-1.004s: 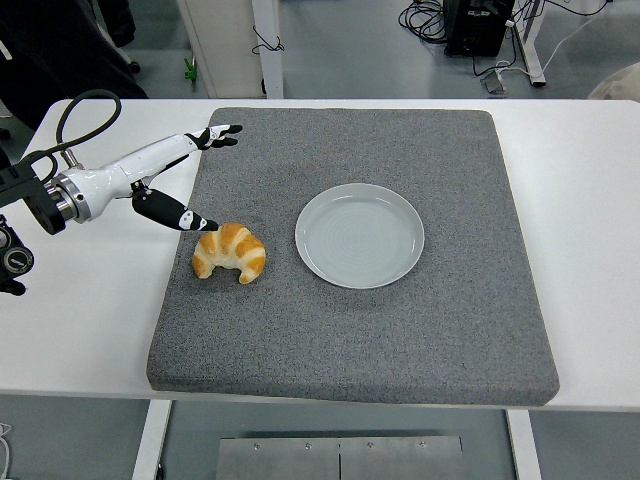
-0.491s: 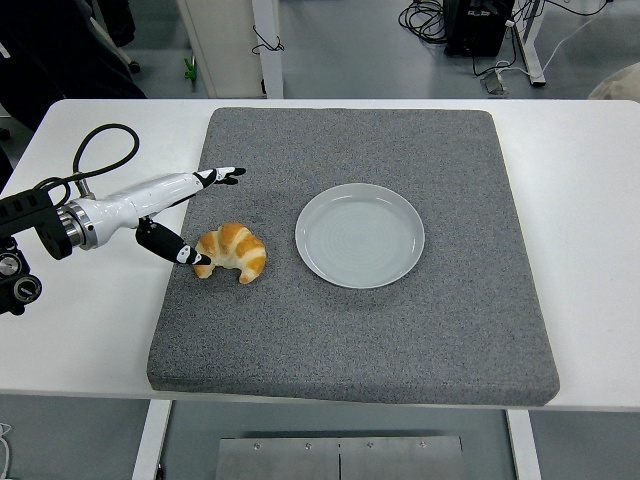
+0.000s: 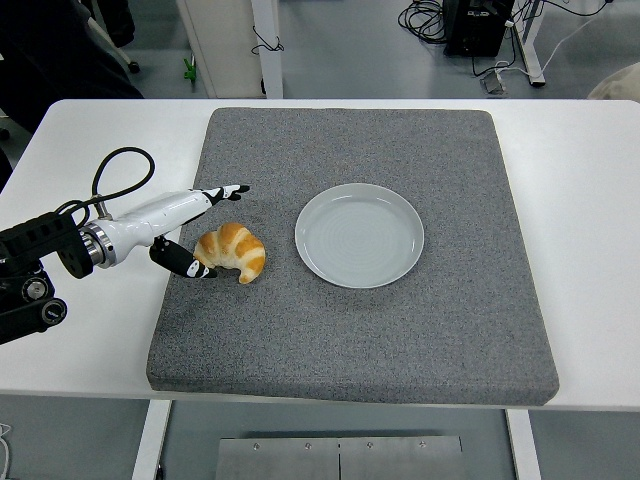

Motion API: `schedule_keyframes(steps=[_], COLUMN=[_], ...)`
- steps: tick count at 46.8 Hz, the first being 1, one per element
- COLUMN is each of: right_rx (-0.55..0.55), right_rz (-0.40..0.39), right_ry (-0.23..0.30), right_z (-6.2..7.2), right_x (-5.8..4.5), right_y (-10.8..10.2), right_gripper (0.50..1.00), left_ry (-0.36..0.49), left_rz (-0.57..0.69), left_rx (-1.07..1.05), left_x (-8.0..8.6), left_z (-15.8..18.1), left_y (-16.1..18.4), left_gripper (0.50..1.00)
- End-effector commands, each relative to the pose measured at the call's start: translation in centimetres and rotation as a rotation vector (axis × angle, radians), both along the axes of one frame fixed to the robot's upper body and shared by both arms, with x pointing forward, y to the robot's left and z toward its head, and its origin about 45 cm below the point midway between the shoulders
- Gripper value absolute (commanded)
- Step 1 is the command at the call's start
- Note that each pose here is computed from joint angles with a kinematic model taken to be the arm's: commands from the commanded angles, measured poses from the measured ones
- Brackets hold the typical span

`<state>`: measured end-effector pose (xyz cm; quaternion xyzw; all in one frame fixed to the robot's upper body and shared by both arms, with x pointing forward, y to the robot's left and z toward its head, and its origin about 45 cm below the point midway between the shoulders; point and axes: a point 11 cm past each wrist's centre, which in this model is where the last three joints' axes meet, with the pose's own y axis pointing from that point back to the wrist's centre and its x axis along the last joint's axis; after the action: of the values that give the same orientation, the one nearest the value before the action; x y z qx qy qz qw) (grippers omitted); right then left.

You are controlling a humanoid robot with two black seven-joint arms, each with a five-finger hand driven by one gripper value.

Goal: Place the bread on the plate

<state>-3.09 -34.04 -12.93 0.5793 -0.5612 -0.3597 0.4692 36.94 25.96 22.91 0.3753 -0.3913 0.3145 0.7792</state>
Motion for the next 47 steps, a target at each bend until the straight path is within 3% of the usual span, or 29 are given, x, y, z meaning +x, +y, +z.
schedule_keyframes(steps=[1, 30, 41, 47], right_rx=[0.0, 0.0, 0.0, 0.0], right_rz=[0.0, 0.0, 0.0, 0.0], right_ry=[-0.001, -0.001, 0.001, -0.001], right_z=[0.0, 0.0, 0.0, 0.0], right_x=[0.0, 0.0, -0.1, 0.0], right_y=[0.0, 0.0, 0.0, 0.0], right_gripper=[1.0, 1.0, 1.0, 1.0], left_ry=[0.001, 0.023, 0.02, 0.025], left_rz=[-0.004, 0.011, 0.01, 0.009], left_rx=[-0.001, 0.012, 0.009, -0.002], left_x=[0.2, 0.4, 0.6, 0.8], left_z=[-0.3, -1.8, -1.9, -2.1], left_y=[-0.4, -1.0, -1.1, -1.5], left_gripper=[0.968, 0.962, 0.89, 0.795])
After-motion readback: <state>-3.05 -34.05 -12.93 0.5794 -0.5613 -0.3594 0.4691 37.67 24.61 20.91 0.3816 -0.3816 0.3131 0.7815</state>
